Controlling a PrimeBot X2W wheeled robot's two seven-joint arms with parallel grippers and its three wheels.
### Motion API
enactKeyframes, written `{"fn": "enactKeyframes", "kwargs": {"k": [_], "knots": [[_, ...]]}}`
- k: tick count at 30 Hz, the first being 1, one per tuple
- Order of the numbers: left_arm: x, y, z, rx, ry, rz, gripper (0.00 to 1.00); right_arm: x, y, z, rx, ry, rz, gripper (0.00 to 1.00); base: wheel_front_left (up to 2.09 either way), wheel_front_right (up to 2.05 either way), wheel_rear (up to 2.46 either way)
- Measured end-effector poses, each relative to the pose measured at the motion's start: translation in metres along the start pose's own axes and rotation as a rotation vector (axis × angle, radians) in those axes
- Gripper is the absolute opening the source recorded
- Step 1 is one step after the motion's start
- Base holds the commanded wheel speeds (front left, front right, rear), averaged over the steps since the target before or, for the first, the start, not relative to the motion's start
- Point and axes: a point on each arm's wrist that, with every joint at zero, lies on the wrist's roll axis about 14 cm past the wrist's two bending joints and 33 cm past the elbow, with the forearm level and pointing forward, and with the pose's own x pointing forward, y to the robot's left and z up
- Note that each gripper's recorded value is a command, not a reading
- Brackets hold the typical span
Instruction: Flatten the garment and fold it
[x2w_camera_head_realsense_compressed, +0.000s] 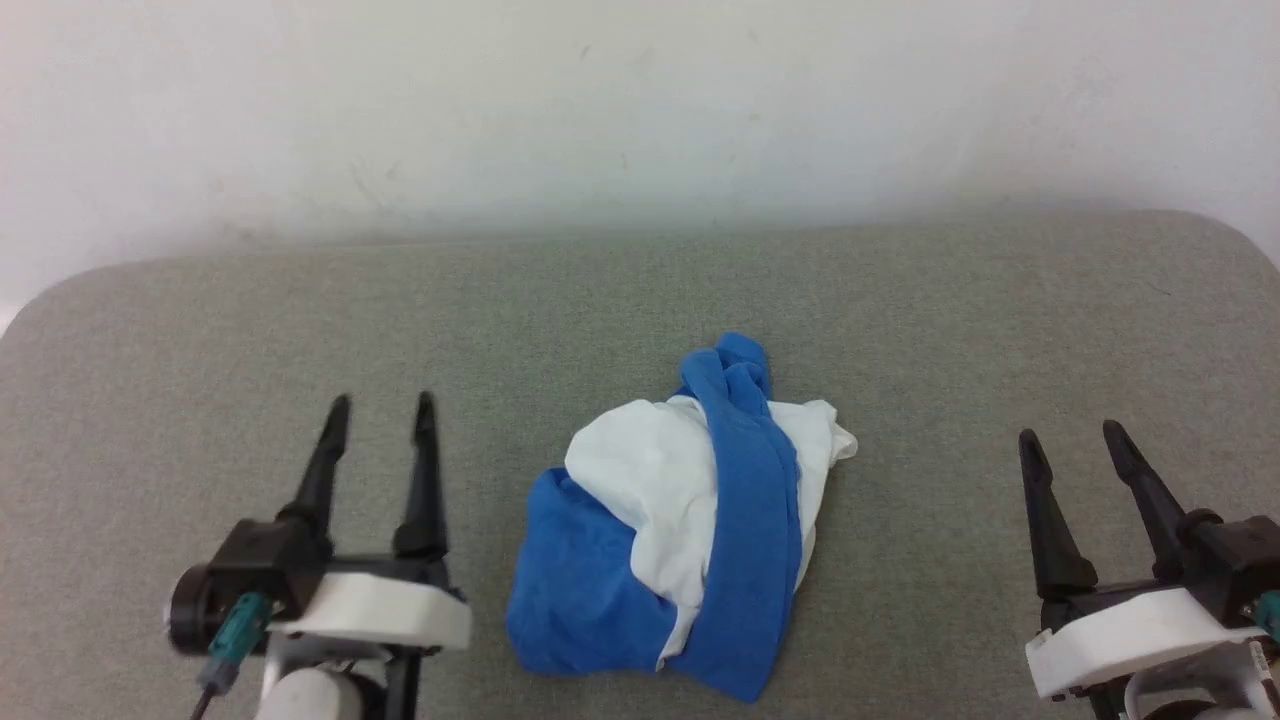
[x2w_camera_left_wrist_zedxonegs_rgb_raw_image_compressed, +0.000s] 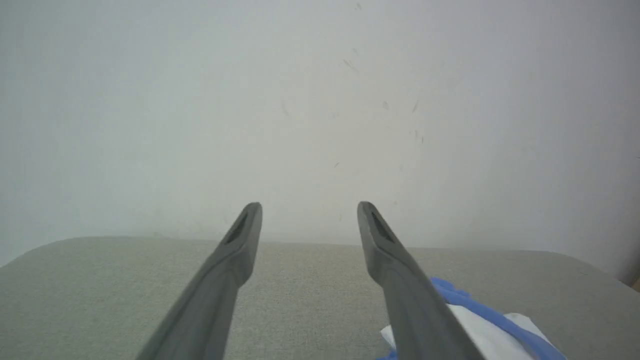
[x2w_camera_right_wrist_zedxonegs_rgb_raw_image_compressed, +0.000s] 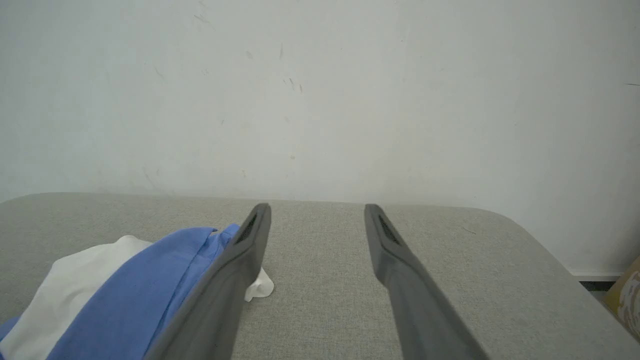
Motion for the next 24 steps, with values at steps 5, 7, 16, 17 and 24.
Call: {"fn": "enactKeyframes", "kwargs": {"k": [5,7,16,17,24], "knots": [[-0.022,0.04,-0.008,0.056,0.041,0.11,1.0,0.002,0.006,-0.005,-0.01,0.028,0.019,1.0,0.0,0.0,0.0],[-0.031,0.049,-0.01,0.071,0.056,0.137,1.0,0.003,0.009,-0.01,-0.014,0.055,0.03,1.0,0.0,0.0,0.0],[-0.052,0.063,-0.013,0.079,0.081,0.192,1.0,0.021,0.082,-0.057,-0.012,0.345,0.266,1.0,0.0,0.0,0.0],[-0.053,0.063,-0.013,0.077,0.081,0.196,1.0,0.023,0.093,-0.061,-0.013,0.382,0.305,1.0,0.0,0.0,0.0],[-0.06,0.063,-0.019,0.055,0.099,0.208,1.0,0.034,0.142,-0.083,-0.058,0.579,0.506,1.0,0.0,0.0,0.0]]}}
